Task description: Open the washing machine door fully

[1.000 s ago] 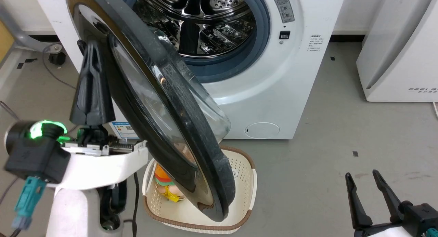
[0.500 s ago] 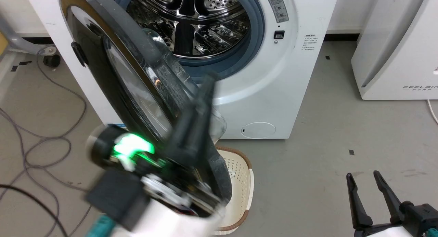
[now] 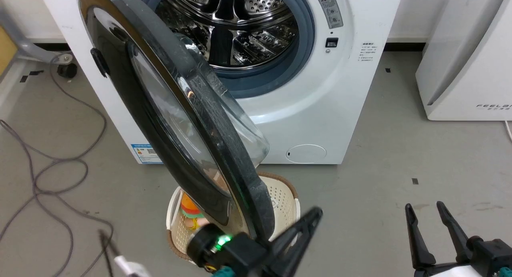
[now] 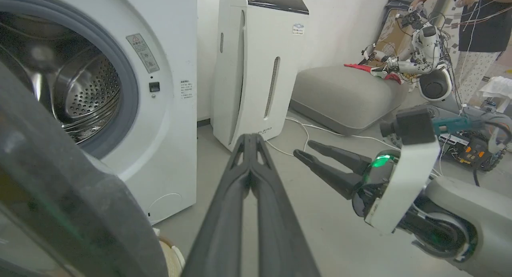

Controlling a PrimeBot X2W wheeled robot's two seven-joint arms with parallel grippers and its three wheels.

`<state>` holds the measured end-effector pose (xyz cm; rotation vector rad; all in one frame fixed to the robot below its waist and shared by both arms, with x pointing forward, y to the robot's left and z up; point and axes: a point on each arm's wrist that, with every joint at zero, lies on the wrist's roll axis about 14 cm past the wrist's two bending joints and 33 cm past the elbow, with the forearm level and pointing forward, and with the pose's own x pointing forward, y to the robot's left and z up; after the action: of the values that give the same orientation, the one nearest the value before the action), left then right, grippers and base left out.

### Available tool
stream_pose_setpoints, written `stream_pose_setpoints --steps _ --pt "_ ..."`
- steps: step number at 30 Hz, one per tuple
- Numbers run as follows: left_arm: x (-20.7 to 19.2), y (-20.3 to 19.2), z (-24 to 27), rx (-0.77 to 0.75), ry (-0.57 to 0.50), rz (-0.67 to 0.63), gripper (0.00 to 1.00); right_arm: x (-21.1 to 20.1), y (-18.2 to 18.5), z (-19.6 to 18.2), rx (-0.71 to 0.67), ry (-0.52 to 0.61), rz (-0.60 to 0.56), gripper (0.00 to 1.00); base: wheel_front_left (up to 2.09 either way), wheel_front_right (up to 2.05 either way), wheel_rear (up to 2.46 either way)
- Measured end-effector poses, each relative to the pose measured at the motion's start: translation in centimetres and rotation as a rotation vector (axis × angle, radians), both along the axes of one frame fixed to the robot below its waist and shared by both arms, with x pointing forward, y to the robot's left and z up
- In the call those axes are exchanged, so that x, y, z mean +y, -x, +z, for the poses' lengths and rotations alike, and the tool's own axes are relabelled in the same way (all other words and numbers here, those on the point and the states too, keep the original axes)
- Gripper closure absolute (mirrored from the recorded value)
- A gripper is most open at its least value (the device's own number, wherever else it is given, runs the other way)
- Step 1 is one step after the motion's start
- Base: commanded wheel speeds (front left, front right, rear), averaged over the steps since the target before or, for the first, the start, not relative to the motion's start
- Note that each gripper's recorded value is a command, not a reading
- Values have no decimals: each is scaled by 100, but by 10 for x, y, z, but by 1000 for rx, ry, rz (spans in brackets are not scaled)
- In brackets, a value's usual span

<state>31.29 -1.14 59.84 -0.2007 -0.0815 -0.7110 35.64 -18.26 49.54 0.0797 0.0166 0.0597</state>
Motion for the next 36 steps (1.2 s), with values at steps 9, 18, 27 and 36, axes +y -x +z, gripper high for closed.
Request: stream_pose_setpoints --steps 9,18,27,36 --pt "-11 -7 -59 145 -44 2 100 1 -2 -5 21 -3 4 0 0 0 0" --pt "-3 -47 -69 122 -46 106 100 1 -1 -11 41 -16 -1 0 0 0 0" --pt "-1 -54 -75 151 -21 160 100 0 0 -19 62 -26 -5 0 0 0 0" --pt "20 -44 -74 172 13 246 100 2 1 -22 65 -37 0 0 0 0 0"
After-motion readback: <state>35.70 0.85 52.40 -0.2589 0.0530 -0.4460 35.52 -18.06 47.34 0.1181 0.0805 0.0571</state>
